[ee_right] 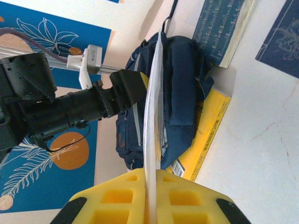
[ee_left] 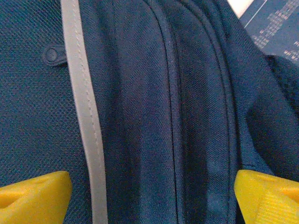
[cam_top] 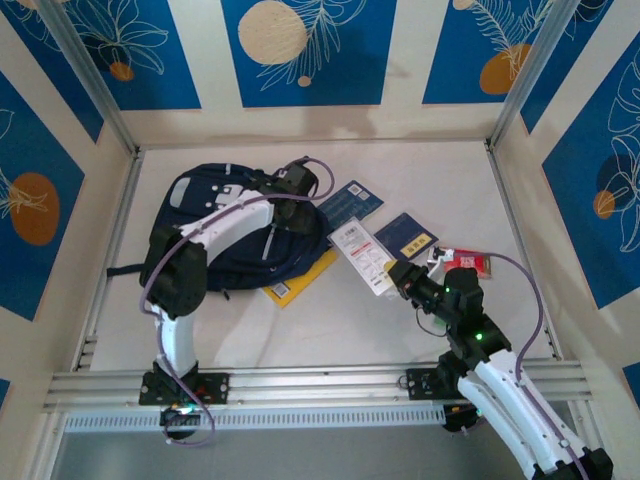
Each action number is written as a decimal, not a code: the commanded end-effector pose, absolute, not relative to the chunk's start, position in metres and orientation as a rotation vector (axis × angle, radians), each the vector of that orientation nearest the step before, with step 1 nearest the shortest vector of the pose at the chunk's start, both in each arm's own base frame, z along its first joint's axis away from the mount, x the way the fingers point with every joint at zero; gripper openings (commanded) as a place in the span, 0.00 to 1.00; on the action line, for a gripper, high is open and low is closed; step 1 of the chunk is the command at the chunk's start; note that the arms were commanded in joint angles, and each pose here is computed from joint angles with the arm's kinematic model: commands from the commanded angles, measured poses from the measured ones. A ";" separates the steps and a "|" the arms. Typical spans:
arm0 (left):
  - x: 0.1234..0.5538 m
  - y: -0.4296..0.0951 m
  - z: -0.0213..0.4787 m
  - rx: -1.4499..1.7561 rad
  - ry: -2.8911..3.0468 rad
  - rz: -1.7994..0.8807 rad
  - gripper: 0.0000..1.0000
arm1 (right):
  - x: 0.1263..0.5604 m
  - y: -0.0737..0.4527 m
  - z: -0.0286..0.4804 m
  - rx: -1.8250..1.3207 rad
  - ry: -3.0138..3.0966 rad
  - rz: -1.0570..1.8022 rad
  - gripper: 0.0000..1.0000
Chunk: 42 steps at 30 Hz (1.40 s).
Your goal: Pack the student bag
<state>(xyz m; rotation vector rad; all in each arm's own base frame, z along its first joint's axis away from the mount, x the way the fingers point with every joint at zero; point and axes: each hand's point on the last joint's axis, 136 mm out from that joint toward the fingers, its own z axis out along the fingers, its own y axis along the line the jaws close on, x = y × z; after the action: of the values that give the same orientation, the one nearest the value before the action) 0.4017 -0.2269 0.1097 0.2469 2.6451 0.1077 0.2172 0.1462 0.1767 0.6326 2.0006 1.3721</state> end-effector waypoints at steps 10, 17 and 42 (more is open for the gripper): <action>0.418 -0.205 0.082 0.219 2.692 0.172 0.66 | 0.218 0.147 0.187 0.627 1.957 1.429 0.02; 0.416 -0.204 0.082 0.219 2.713 0.106 0.31 | 0.219 0.145 0.191 0.609 1.951 1.418 0.01; 0.316 -0.202 0.277 0.443 2.297 -0.616 0.00 | 0.216 0.179 0.226 0.286 1.990 1.499 0.02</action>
<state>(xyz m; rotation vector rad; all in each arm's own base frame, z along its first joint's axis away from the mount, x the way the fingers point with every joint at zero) 0.3223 -0.1865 0.2427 0.3752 2.4281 -0.4501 0.2189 0.1665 0.2002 0.4106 2.0489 1.4335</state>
